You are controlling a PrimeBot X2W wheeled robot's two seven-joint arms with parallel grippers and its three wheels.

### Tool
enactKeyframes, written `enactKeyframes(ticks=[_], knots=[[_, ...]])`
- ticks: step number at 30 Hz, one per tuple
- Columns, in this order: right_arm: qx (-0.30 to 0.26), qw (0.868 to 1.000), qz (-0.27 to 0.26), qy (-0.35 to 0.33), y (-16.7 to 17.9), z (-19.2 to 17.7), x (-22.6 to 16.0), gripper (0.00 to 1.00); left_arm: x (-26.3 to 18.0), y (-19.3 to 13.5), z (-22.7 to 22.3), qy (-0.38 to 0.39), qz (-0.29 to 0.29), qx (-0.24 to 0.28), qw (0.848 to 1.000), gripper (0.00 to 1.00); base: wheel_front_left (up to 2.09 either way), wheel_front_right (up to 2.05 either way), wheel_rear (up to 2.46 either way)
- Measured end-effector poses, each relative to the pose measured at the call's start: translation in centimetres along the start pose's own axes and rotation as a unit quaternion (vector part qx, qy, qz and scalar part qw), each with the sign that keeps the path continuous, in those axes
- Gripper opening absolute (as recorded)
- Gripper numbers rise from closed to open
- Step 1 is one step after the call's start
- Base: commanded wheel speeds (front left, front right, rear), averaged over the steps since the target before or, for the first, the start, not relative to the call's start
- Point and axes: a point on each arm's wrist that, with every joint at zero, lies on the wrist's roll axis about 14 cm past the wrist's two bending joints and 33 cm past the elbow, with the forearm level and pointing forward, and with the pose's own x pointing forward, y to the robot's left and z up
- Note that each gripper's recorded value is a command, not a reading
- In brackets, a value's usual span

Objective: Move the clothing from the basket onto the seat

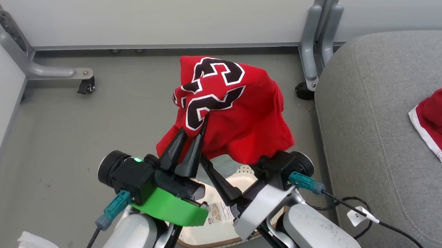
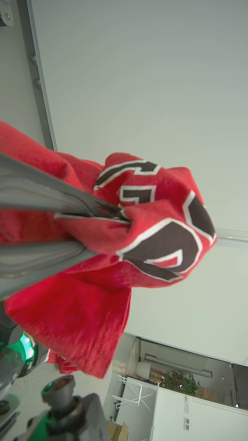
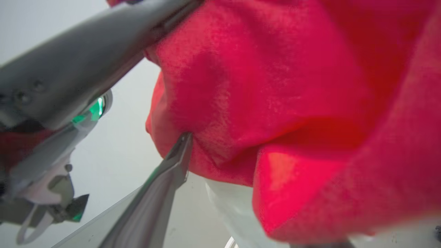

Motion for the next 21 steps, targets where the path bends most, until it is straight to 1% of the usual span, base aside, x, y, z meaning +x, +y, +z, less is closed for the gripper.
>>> enactKeyframes(ticks=[2, 3, 18, 21], knots=[[-0.002, 1.000, 0.005, -0.005, 0.2, 0.3, 0.2, 0.46, 0.0, 0.0, -0.2, 0.002, 0.001, -0.002, 1.000, 0.00, 0.00, 0.00, 0.00], [-0.003, 1.000, 0.006, -0.007, 0.2, 0.4, 0.2, 0.00, 0.0, 0.1, -0.2, 0.003, 0.001, -0.002, 1.000, 0.00, 0.00, 0.00, 0.00], [-0.003, 1.000, 0.018, -0.009, 0.6, 0.6, 0.4, 0.00, -0.2, 0.3, -0.6, 0.011, 0.005, -0.004, 1.000, 0.00, 0.00, 0.00, 0.00], [-0.002, 1.000, 0.018, -0.009, 0.6, 0.6, 0.4, 0.00, -0.4, 0.2, -1.2, 0.024, 0.005, -0.003, 1.000, 0.00, 0.00, 0.00, 0.00]])
